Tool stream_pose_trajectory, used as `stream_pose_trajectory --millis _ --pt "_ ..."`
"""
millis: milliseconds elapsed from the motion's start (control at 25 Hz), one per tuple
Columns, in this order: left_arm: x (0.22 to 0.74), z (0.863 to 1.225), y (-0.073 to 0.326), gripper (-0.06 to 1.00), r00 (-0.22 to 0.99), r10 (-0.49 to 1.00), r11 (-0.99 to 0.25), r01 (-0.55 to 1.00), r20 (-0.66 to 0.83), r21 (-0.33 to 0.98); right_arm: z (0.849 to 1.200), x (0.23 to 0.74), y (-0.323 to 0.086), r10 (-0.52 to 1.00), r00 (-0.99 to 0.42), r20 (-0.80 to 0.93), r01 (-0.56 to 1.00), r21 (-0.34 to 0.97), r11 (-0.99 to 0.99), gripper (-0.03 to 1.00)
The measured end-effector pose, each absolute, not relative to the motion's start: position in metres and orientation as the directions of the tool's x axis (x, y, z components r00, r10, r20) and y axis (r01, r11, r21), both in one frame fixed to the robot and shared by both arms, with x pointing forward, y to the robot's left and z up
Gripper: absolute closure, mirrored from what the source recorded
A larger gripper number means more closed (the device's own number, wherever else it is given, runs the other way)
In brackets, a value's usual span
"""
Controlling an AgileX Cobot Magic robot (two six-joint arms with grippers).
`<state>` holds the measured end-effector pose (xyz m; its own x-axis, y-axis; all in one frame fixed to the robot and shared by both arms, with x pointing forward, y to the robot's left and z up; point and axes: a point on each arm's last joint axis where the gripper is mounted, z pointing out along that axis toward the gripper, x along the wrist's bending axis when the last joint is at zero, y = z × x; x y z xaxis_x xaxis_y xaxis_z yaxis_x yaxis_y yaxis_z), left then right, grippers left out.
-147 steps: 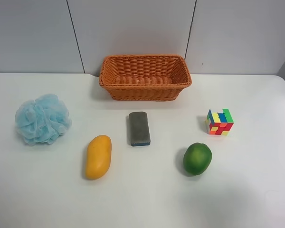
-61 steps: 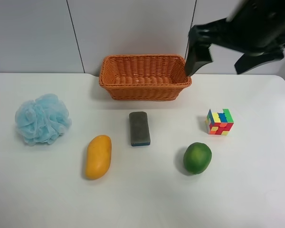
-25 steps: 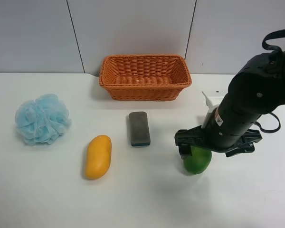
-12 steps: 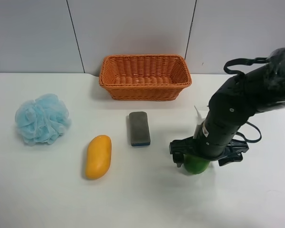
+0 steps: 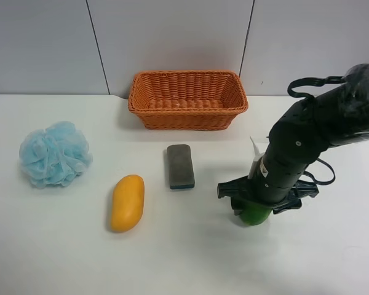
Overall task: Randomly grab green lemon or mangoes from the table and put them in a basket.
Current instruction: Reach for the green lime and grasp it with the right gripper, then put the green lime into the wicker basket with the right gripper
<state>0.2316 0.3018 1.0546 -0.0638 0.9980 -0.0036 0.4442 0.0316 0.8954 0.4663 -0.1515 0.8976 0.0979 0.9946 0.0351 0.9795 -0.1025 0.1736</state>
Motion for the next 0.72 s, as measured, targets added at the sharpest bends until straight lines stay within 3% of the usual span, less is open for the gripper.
stream_pose_trajectory --millis 520,720 --pt "0.232 1.055 0.302 -0.05 -0.064 0.998 0.032 0.444 -0.004 0.895 0.899 0.466 -0.152 0.995 0.097 0.037 0.979 0.177 -0.102 0.27" --pt "0.232 1.055 0.302 -0.05 -0.064 0.998 0.032 0.444 -0.004 0.895 0.924 0.465 -0.152 0.991 0.091 0.096 0.963 0.245 -0.112 0.27"
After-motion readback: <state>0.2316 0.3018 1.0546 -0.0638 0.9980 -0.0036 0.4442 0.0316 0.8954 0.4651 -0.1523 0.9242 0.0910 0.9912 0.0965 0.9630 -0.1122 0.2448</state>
